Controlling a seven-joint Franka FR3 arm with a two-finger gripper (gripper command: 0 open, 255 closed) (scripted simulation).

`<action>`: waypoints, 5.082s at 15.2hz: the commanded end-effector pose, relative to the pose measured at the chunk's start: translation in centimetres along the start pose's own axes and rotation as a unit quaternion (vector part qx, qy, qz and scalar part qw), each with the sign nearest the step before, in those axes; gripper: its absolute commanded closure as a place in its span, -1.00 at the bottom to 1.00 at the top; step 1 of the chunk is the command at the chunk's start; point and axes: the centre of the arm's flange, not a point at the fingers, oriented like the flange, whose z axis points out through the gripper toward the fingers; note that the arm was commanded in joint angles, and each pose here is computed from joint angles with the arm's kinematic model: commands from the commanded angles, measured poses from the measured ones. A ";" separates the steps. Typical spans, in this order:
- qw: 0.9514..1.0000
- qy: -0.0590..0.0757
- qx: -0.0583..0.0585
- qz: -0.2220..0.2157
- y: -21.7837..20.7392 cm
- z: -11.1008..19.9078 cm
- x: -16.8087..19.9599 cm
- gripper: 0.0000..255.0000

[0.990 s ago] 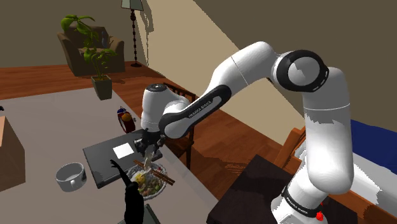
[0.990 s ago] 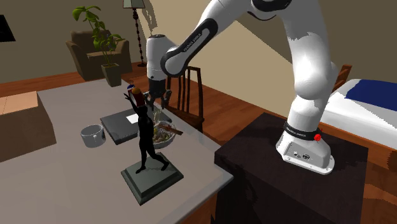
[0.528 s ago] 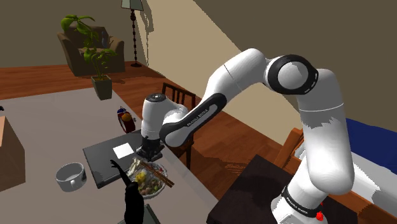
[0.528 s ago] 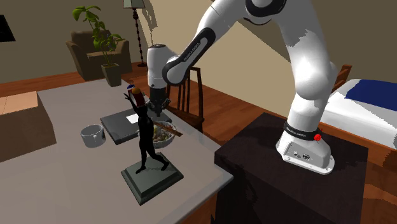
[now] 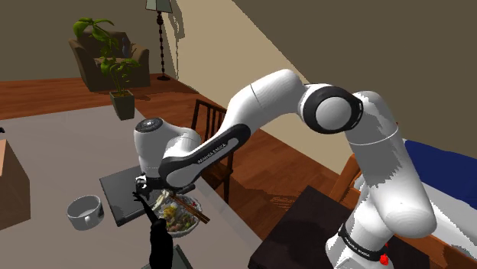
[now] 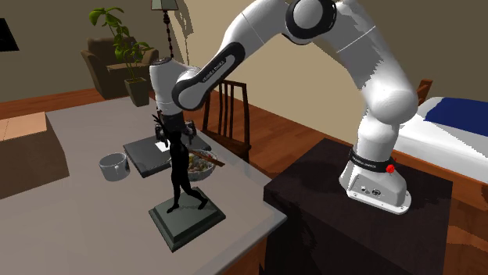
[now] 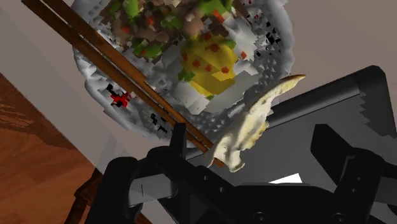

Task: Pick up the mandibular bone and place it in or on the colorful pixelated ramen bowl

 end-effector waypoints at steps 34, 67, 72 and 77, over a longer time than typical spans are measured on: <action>0.999 0.008 -0.019 0.044 -2.0 0.1 0.1 1.00; 0.996 -0.064 0.040 0.056 -0.3 4.8 4.2 1.00; 0.996 -0.064 0.040 0.056 -0.2 3.3 4.3 1.00; 0.996 -0.064 0.040 0.056 -0.2 0.6 4.7 1.00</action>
